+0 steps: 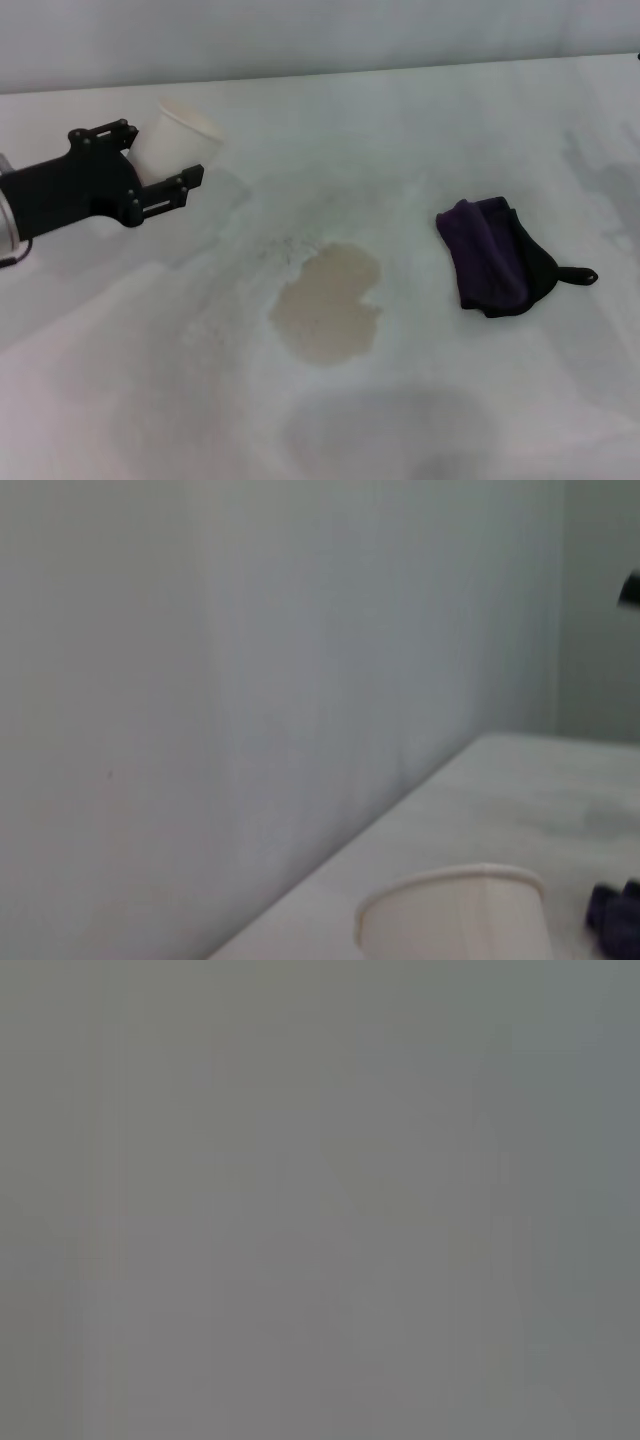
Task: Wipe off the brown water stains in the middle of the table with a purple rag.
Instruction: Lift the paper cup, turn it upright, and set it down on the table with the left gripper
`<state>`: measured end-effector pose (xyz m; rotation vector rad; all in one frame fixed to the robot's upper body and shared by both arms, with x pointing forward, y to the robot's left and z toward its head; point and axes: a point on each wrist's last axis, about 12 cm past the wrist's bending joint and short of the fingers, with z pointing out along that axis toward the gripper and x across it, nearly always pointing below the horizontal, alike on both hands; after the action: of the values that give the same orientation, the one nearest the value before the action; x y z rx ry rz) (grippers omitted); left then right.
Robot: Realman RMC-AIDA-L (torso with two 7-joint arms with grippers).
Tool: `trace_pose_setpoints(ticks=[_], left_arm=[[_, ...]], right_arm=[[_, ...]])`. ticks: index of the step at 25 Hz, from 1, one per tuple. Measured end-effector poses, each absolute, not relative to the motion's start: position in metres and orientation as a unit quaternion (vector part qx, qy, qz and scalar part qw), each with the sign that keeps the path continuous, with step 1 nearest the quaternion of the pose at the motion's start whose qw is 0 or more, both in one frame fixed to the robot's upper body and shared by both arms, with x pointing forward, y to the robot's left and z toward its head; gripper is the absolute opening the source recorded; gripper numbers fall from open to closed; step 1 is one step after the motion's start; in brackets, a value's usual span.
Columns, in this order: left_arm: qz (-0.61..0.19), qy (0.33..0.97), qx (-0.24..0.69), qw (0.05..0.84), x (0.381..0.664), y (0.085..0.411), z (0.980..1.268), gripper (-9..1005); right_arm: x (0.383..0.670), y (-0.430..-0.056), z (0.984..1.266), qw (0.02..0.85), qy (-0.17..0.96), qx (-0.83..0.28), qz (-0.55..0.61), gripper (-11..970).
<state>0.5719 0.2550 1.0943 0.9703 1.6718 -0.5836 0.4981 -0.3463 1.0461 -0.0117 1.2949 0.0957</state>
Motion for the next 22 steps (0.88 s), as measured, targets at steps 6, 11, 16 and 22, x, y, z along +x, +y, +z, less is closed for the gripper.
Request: trace_pose_setpoints(ticks=[6,11,16,22], left_arm=[[-0.272,0.681,0.354,0.58,0.546,0.265,1.069,687],[-0.267,0.685,0.322,0.597,0.525,0.269,1.042,687],[-0.243,0.689,0.31,0.608,0.506,0.269,1.02,688],[-0.214,0.687,0.316,0.619,0.489,0.267,1.006,689]], right_arm=[[0.499,-0.344,1.046,0.794,0.606,-0.028,0.05,868],[0.5,-0.344,1.046,0.79,0.609,-0.05,0.052,868],[0.499,-0.343,1.045,0.786,0.612,-0.066,0.05,868],[0.498,-0.347,1.046,0.786,0.613,-0.074,0.044,868]])
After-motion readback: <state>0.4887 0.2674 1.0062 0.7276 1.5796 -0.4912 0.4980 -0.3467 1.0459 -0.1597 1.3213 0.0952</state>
